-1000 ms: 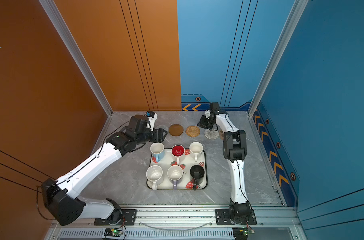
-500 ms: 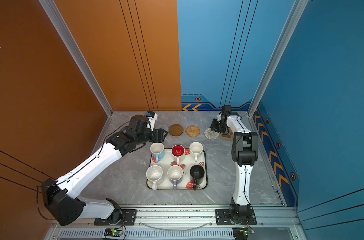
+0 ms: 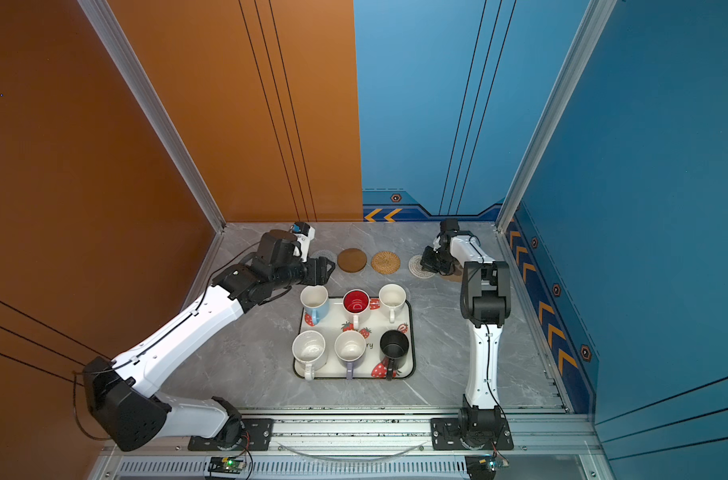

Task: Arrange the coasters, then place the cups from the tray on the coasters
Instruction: 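Lift the right gripper and move it onto the multicolour woven coaster, then push the multicolour woven coaster toward the rattan coaster with the right gripper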

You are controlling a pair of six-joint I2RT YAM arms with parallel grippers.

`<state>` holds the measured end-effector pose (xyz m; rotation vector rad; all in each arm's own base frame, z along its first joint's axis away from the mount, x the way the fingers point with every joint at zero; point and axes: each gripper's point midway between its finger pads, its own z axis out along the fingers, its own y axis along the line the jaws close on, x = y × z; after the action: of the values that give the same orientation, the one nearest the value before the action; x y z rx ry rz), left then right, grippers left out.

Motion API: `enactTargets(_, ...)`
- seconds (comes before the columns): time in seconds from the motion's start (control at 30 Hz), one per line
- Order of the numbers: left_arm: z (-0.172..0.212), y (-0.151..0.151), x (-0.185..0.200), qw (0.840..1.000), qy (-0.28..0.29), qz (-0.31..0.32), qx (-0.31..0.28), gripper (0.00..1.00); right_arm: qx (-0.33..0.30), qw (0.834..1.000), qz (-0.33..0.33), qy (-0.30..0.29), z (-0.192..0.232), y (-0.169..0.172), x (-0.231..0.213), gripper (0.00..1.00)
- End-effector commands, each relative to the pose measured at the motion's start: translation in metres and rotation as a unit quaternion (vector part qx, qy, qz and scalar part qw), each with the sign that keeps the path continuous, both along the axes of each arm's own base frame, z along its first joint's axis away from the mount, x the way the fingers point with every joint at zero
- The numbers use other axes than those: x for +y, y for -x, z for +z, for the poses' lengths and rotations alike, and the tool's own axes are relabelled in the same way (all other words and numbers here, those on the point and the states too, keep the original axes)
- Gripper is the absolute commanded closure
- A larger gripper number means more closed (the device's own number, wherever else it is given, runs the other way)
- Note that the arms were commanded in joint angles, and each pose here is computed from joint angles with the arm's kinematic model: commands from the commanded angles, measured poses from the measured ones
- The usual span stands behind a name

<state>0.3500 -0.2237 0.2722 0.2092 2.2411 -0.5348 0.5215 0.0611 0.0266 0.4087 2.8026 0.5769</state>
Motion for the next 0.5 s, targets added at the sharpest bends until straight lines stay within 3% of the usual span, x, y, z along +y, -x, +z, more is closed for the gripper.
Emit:
enactTargets(0.0,0.005,0.001,-0.001,1.0,0.002,0.004,-0.008,0.23,0.042,0.999,0.012,0.01,-0.035,0.012,0.003,1.0)
enactTargets(0.47,0.004,0.002,0.001,1.0,0.0,0.005,-0.009,0.23,0.039,0.998,0.039,-0.006,-0.038,0.005,0.045,1.0)
